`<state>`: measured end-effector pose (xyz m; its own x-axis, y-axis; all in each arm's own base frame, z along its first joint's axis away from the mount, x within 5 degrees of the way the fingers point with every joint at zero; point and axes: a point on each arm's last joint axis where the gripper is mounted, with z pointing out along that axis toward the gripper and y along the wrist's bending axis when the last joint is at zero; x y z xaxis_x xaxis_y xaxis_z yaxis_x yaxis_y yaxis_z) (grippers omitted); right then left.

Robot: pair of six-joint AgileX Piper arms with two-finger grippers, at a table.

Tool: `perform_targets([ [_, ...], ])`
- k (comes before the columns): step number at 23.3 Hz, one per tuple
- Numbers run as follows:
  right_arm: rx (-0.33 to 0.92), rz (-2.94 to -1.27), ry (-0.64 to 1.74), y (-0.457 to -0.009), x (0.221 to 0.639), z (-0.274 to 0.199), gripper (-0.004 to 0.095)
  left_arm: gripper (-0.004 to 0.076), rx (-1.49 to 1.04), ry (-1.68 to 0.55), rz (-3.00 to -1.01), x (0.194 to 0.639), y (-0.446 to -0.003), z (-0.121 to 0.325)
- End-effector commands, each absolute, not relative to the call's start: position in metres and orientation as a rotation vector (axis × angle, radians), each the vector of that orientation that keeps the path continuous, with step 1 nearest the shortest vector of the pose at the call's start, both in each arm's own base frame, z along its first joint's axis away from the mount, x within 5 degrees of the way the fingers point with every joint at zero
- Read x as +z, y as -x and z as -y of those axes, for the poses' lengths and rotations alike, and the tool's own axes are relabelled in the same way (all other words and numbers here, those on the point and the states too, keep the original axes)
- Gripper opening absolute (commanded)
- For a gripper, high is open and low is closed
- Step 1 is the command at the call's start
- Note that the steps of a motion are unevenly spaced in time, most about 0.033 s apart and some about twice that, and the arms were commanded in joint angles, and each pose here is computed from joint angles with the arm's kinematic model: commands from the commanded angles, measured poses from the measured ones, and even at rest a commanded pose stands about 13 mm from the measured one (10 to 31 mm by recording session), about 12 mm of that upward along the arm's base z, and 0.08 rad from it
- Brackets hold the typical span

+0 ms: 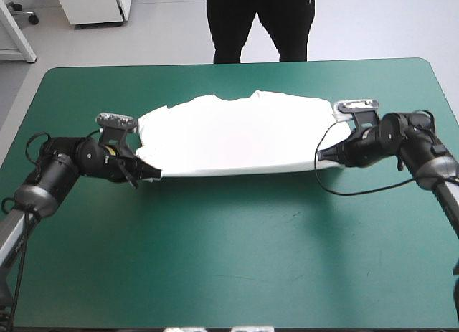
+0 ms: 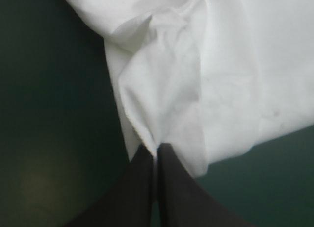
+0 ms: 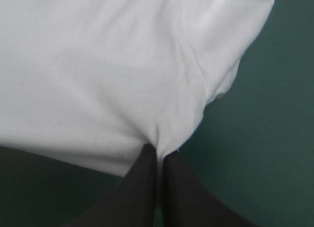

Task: Fold the cloth

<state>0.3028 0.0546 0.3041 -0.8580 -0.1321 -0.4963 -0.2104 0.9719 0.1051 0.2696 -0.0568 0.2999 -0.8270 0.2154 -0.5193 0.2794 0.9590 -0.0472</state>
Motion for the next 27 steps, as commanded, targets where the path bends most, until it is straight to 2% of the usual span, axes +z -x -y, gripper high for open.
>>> perform_targets([
  [1,0.246,-2.582,0.238,-0.273,0.312,-0.052,-0.0017,-0.0009,-0.197,-0.316,-2.603,0.301,-0.242,0.054],
  [8,0.314,-2.740,0.230,-0.229,0.281,-0.051,-0.0017,-0.0009,-0.213,-0.338,-2.827,0.273,-0.206,0.049],
  [15,0.322,-2.835,0.242,-0.216,0.264,-0.049,-0.0010,0.0003,-0.193,-0.353,-2.851,0.268,-0.201,0.047],
  [17,0.286,-2.830,0.260,-0.216,0.263,-0.047,0.0088,0.0125,-0.181,-0.415,-2.834,0.268,-0.202,0.047],
  [18,0.272,-2.823,0.264,-0.217,0.263,-0.047,0.0233,0.0291,-0.184,-0.432,-2.832,0.268,-0.201,0.047],
  [19,0.272,-2.823,0.264,-0.217,0.263,-0.047,0.0304,0.0371,-0.187,-0.431,-2.835,0.268,-0.201,0.047],
  [20,0.292,-2.824,0.248,-0.217,0.264,-0.048,0.0470,0.0564,-0.195,-0.428,-2.843,0.268,-0.200,0.048],
  [21,0.307,-2.838,0.241,-0.216,0.266,-0.048,0.0559,0.0669,-0.196,-0.434,-2.866,0.269,-0.199,0.047],
  [22,0.311,-2.840,0.248,-0.216,0.270,-0.049,0.0588,0.0710,-0.192,-0.445,-2.888,0.273,-0.197,0.047],
  [23,0.305,-2.815,0.254,-0.217,0.280,-0.049,0.0584,0.0710,-0.171,-0.448,-2.888,0.280,-0.196,0.045],
  [27,0.227,-2.619,0.222,-0.221,0.343,-0.044,0.0581,0.0662,-0.041,-0.330,-2.699,0.335,-0.194,0.035],
])
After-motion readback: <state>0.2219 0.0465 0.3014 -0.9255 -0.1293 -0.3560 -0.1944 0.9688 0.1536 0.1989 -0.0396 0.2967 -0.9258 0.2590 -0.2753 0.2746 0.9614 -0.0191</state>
